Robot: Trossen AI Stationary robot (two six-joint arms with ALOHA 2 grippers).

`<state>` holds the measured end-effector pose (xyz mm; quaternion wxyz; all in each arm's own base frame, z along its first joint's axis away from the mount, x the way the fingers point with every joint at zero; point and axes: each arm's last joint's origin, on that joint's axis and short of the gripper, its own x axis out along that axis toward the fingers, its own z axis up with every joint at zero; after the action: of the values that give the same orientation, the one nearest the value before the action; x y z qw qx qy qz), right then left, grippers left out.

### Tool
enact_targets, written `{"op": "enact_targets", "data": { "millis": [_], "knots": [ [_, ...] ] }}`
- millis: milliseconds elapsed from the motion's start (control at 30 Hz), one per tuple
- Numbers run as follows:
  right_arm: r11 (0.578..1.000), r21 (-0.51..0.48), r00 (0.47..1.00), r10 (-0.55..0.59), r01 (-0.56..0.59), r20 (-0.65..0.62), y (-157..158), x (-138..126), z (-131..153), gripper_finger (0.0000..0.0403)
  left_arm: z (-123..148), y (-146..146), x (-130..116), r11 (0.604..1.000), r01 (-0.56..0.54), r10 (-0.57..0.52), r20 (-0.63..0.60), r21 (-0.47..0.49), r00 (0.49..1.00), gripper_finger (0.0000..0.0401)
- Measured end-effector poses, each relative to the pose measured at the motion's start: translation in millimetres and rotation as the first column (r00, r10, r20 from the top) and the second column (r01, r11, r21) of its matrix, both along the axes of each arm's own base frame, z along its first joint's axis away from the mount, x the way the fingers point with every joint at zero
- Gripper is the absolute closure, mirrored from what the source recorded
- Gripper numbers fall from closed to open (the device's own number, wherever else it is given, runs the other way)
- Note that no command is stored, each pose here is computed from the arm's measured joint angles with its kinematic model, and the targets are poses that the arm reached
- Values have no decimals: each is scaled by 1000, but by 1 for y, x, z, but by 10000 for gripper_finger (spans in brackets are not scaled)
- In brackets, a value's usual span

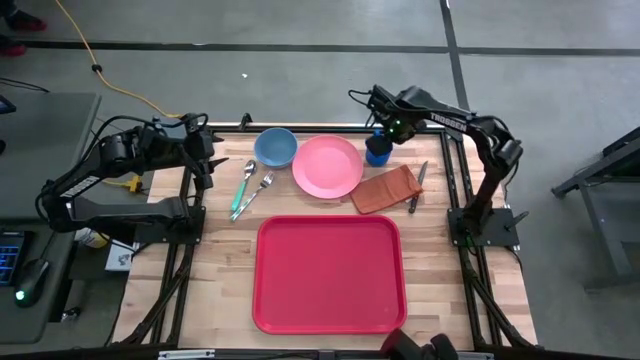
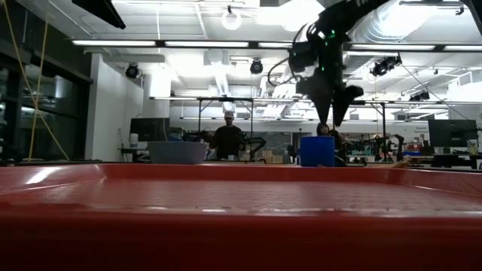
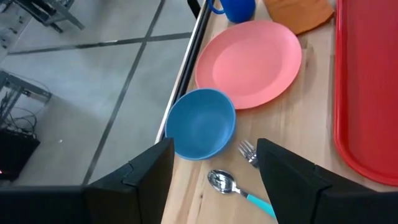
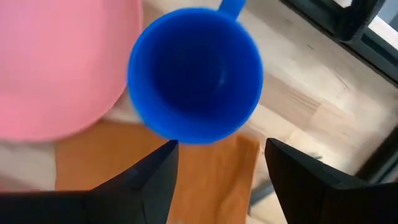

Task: Set up tray
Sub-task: Put the blue mug on the top right of the red tray

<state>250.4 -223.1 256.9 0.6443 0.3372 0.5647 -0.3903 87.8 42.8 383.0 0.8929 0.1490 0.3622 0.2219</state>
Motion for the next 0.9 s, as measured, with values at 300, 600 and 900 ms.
{"op": "enact_targets", "data": {
  "millis": [300,600,900],
  "knots": [
    [992,-66,993,-104,108,58,-18,-6,-7,182,0,0,0,1000,-3,3,-1,-1,1000,139],
    [988,-82,990,-126,131,64,-25,-12,-6,183,0,0,0,1000,-4,4,-1,0,1000,139],
    [993,-44,991,-107,111,76,-26,-9,-12,183,0,0,0,1000,-16,16,-5,8,1000,139]
  ]
}}
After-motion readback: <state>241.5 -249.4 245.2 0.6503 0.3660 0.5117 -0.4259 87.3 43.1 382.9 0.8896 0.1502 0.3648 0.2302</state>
